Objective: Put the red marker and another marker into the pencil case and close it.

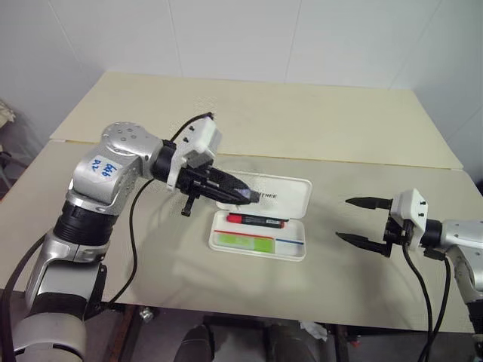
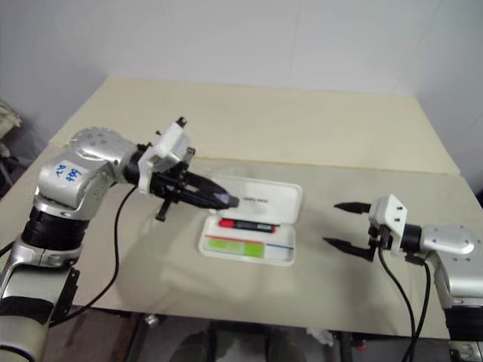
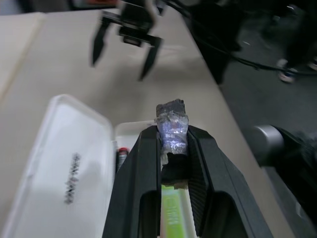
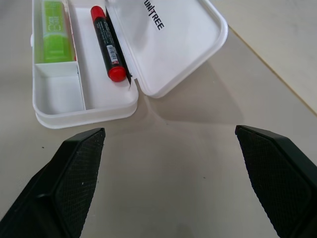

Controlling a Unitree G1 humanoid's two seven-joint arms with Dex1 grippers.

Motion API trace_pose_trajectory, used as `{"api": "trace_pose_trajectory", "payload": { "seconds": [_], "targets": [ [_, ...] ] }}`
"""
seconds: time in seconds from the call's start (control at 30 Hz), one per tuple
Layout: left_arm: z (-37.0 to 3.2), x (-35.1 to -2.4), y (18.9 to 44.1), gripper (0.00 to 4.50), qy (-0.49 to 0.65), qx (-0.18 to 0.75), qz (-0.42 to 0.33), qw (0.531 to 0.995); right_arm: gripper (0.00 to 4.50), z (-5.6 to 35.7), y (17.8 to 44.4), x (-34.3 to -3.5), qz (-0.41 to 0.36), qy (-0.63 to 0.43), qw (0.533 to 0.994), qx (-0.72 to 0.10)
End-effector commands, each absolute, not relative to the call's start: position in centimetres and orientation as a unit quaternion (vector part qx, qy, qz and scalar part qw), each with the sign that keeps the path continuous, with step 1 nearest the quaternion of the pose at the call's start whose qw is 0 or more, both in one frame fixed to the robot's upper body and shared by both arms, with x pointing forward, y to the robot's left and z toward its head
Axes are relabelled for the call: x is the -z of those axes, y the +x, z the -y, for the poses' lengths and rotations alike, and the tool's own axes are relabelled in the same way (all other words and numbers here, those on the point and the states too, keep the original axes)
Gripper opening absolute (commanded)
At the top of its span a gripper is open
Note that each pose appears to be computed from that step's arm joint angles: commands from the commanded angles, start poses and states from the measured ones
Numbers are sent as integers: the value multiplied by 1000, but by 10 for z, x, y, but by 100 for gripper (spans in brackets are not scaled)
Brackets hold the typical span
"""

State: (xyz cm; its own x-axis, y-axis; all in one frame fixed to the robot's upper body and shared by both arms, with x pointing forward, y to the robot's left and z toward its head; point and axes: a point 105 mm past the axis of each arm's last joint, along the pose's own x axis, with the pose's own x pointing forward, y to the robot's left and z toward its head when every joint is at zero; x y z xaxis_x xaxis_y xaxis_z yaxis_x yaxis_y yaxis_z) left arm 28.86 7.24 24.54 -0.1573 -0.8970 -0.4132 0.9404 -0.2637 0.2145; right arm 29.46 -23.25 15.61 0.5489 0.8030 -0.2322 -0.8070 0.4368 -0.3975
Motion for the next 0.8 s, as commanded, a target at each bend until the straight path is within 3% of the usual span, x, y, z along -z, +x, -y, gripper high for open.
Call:
{"api": "trace_pose_trajectory", "payload": {
  "seconds": [0.03,0.47,0.8],
  "targets": [
    [-59,-238,296,37,248,764,-47,594,450,235,290,-172,21,-245,854,-459],
    [-7,-194,285,37,229,802,-82,545,450,229,282,-169,19,-235,861,-451],
    [2,-159,307,37,253,771,-126,571,450,234,265,-168,22,-223,858,-463]
  ]
}}
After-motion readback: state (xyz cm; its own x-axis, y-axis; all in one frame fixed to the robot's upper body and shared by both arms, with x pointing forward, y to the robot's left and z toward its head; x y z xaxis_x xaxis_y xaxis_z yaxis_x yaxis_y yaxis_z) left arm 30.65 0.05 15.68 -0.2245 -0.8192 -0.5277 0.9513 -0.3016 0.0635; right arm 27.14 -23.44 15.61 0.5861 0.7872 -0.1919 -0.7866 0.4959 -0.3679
